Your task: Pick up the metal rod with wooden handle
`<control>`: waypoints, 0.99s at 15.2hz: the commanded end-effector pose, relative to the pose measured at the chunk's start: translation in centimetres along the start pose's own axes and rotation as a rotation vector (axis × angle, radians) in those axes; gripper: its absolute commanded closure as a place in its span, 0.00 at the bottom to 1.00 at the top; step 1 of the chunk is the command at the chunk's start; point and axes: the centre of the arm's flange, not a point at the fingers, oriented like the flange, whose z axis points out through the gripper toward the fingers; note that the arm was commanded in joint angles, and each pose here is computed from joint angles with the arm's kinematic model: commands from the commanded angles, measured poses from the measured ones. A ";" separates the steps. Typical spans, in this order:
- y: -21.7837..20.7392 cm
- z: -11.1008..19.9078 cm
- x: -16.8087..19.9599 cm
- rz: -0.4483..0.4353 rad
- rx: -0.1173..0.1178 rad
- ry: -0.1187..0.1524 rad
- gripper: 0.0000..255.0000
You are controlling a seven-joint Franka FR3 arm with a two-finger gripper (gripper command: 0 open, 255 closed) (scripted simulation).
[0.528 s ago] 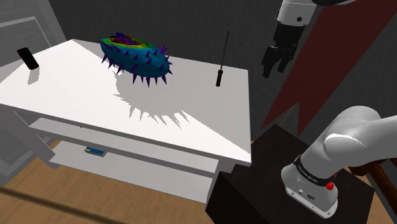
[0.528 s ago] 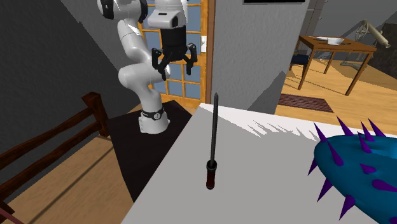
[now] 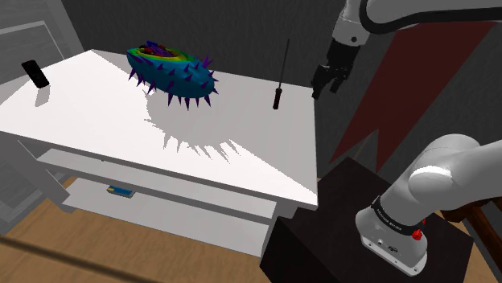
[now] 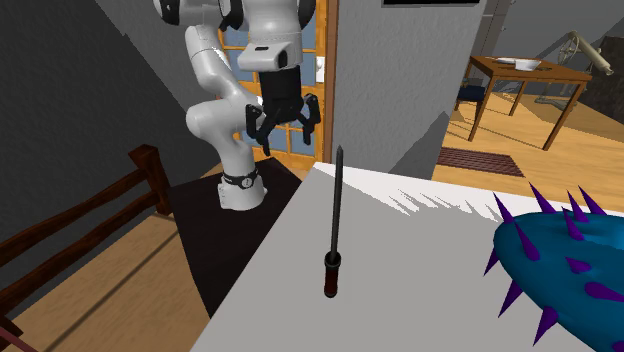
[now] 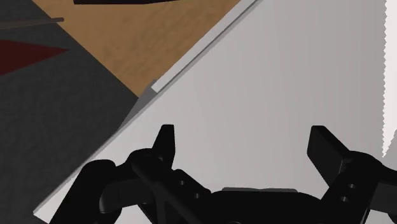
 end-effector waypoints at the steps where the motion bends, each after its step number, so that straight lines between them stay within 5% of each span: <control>1: 0.4 1.1 1.7 -0.001 0.000 0.048 0.00; 15: 2.6 7.4 14.6 -0.008 0.002 0.353 0.00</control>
